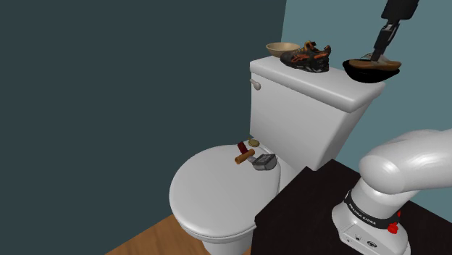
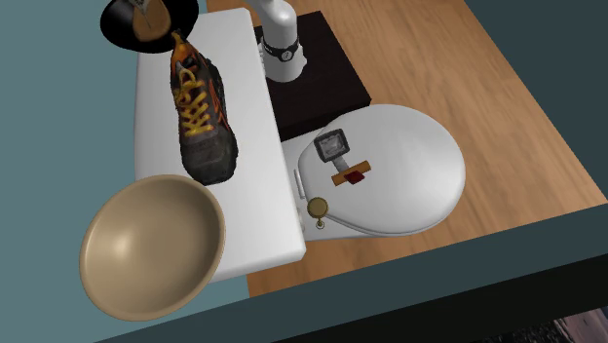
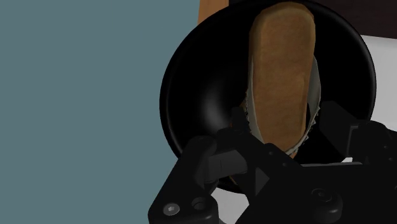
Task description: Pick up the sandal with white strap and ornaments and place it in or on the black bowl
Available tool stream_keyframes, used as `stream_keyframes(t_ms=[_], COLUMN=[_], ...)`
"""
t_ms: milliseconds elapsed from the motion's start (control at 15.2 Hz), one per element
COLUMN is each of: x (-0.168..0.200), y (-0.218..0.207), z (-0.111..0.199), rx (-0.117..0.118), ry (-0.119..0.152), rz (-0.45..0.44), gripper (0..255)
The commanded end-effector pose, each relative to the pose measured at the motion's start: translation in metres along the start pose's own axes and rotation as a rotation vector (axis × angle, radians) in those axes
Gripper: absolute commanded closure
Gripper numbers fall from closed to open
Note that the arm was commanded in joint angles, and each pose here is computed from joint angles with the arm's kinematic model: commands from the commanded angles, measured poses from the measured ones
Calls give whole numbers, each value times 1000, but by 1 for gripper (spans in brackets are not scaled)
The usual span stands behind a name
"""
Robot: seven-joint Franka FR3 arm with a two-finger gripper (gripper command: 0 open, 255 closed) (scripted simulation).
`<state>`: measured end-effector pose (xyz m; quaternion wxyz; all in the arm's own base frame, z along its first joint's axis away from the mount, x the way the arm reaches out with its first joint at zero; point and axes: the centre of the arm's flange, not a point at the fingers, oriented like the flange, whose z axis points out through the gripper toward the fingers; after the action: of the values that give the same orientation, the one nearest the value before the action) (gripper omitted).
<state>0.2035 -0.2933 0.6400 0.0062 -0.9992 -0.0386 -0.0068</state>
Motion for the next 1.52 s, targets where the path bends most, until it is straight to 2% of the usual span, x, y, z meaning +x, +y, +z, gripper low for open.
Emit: stream_keyframes(t_ms=[0,264,330,660,924,1452], x=[0,0,0,0,0,0], y=[0,0,0,0,0,0], z=[1,1,1,1,-49,-49], rx=[0,0,0,0,0,0], ry=[0,0,0,0,0,0], rz=[0,0,0,0,0,0], gripper=[255,255,0,0,0,0])
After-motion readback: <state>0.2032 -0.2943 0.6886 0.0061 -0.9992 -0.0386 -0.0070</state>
